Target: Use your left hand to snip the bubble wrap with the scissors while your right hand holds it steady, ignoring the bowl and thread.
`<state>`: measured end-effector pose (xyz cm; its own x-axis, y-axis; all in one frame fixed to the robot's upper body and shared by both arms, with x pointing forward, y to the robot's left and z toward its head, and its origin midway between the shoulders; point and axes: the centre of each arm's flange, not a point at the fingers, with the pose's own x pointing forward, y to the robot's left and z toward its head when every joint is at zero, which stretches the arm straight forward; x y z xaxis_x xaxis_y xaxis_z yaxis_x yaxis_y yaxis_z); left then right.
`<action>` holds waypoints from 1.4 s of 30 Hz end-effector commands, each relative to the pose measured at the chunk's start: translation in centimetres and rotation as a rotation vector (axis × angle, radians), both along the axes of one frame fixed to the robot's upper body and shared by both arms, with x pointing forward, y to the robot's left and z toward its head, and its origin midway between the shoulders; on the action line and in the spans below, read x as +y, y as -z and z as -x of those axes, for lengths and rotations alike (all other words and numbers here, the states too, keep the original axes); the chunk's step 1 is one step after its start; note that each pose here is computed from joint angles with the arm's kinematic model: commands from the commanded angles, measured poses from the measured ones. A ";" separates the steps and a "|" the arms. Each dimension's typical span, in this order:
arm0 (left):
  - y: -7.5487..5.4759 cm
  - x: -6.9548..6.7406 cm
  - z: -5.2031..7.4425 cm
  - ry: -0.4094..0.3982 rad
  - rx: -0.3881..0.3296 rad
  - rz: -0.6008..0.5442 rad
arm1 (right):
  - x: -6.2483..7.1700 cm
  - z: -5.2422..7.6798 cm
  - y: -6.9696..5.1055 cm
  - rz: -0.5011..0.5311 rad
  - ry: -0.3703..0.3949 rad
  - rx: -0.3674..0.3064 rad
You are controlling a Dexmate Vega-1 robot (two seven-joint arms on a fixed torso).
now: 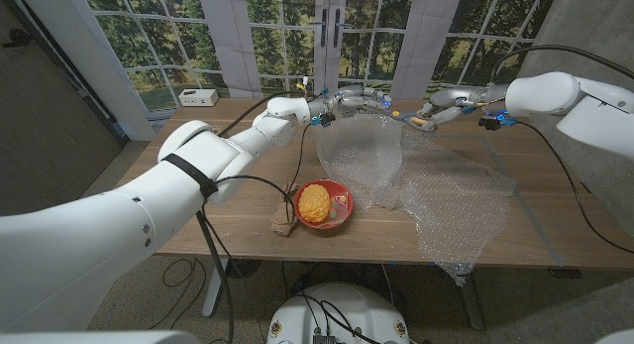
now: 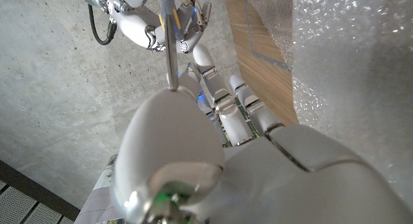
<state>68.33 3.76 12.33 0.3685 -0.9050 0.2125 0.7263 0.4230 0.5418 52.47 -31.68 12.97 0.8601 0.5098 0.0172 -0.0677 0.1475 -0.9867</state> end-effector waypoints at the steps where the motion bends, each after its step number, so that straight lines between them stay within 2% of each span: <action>1: 0.2 0.1 -0.2 -0.004 0.017 0.008 | -1.5 0.1 0.2 -0.078 -0.032 0.019; 8: 0.2 0.6 -0.3 -0.004 0.027 0.030 | -1.6 0.2 0.2 -0.058 -0.073 0.061; 16: 0.4 1.3 -0.5 -0.007 0.046 0.053 | -1.1 0.5 0.2 -0.016 -0.082 0.075; 20: 0.5 1.3 -0.5 -0.001 0.046 0.058 | -1.1 0.6 0.0 -0.038 -0.109 0.084; 23: 0.7 1.3 -0.4 0.005 0.045 0.057 | -1.5 0.6 -0.1 -0.098 -0.137 0.108; 27: 0.8 1.3 -0.3 0.019 0.038 0.053 | -2.6 0.5 0.2 -0.286 -0.192 0.171; 31: 0.8 1.3 -0.1 0.031 0.031 0.050 | -3.7 0.2 0.8 -0.517 -0.266 0.269; 34: 0.8 1.5 0.0 0.037 0.028 0.050 | -4.2 -0.1 1.3 -0.639 -0.309 0.338; 38: 1.0 1.8 0.0 0.041 0.026 0.052 | -4.4 -0.4 1.9 -0.741 -0.348 0.417; 42: 1.2 2.0 -0.1 0.043 0.028 0.056 | -4.4 -0.6 2.3 -0.784 -0.352 0.450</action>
